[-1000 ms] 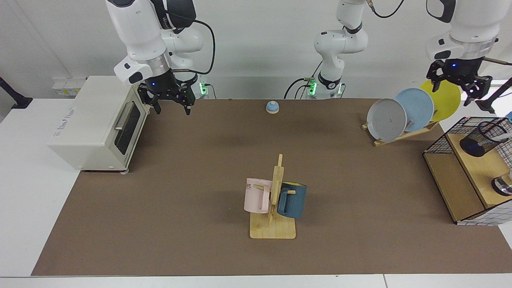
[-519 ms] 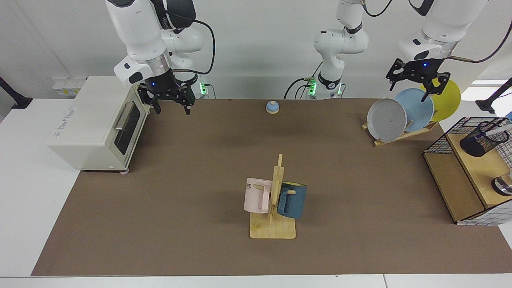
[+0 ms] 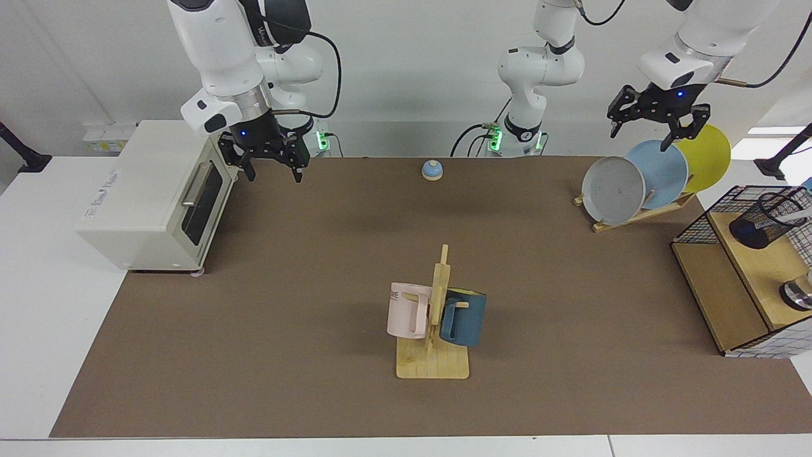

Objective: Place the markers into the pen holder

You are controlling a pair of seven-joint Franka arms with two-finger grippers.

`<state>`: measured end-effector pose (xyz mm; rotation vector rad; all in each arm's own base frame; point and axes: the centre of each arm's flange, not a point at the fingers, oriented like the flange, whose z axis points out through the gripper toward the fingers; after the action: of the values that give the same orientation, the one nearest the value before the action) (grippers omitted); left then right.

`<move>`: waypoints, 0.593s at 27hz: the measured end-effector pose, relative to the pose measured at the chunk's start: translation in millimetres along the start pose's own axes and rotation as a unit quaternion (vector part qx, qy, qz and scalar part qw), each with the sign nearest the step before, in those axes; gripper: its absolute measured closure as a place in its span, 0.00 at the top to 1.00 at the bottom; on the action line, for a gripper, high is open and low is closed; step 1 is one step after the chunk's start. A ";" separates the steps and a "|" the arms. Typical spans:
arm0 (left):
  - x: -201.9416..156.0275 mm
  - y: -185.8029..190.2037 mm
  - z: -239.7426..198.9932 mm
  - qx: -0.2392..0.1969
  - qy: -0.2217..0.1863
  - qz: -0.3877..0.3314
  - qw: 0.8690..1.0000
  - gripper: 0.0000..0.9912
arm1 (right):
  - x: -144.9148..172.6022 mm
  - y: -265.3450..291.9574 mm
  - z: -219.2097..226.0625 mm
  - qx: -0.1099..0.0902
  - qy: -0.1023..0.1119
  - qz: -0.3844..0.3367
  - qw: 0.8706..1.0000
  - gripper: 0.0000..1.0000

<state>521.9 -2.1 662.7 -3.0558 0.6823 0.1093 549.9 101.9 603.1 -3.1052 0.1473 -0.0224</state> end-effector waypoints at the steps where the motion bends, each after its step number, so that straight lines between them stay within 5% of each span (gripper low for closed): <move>1: 1.2 -0.8 -0.1 0.000 0.000 -0.002 1.000 1.00 | 0.0 0.0 0.0 0.000 0.000 0.000 1.000 1.00; 16: 4.6 -4.4 -7.0 0.004 0.008 -0.009 1.000 1.00 | 0.0 0.0 0.0 0.000 0.000 0.000 1.000 1.00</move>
<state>528.4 -0.2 669.3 -3.0575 0.6538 0.0820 549.9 101.9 603.1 -3.1052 0.1473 -0.0224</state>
